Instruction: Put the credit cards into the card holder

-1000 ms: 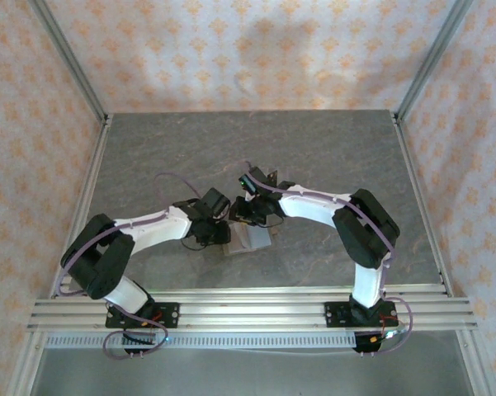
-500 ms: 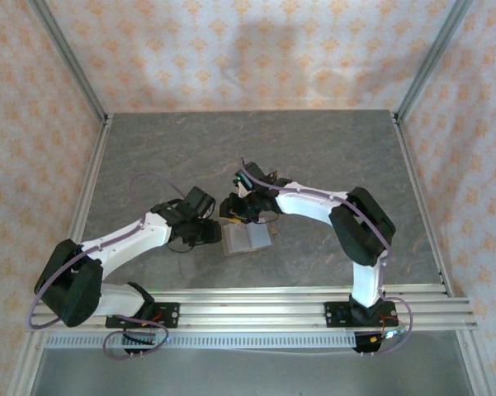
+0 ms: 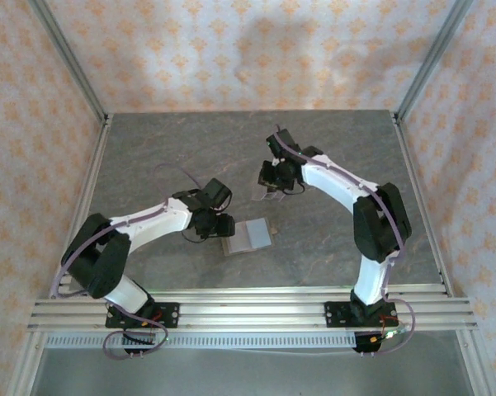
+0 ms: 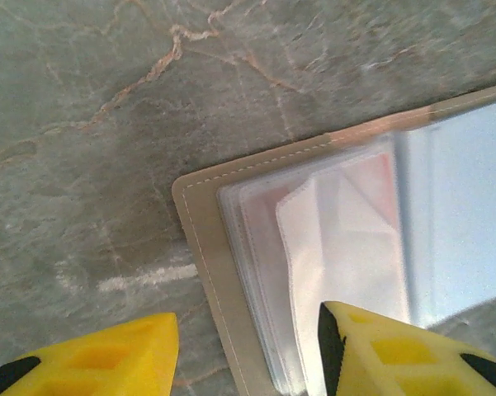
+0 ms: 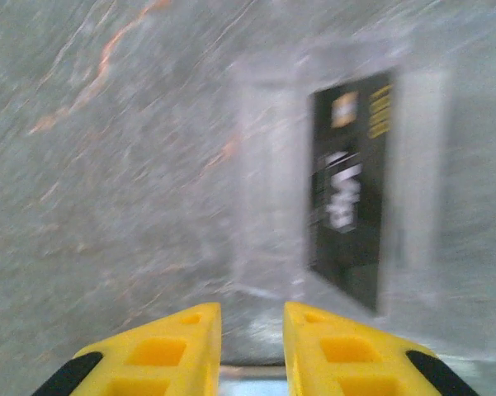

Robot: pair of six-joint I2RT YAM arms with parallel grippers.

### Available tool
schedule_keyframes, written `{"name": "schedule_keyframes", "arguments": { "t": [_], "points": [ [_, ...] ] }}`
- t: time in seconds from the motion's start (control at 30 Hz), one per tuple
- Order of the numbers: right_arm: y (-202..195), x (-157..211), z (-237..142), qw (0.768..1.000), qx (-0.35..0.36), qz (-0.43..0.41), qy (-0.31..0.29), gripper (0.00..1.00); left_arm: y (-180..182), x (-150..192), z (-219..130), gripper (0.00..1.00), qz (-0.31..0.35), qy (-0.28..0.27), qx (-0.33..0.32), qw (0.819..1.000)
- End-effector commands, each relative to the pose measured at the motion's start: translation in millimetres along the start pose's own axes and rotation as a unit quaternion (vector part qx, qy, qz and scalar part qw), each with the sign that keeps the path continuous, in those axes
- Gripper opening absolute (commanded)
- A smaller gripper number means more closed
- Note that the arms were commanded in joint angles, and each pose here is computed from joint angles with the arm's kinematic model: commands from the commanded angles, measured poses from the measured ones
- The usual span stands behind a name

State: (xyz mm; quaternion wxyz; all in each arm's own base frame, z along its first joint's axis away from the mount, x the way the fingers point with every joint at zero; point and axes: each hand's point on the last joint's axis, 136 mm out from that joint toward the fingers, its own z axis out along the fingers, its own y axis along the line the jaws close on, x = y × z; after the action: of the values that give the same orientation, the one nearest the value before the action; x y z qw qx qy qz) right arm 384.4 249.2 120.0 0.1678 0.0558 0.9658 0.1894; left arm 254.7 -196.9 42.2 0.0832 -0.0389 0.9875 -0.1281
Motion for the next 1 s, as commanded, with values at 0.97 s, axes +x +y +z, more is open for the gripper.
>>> {"name": "schedule_keyframes", "arguments": {
  "t": [0.97],
  "points": [
    [-33.7, -14.0, 29.9, 0.993, 0.109, -0.038, 0.024, 0.08, 20.5, 18.3, 26.6, 0.35, 0.009, 0.011, -0.04, 0.999]
  ]
}}
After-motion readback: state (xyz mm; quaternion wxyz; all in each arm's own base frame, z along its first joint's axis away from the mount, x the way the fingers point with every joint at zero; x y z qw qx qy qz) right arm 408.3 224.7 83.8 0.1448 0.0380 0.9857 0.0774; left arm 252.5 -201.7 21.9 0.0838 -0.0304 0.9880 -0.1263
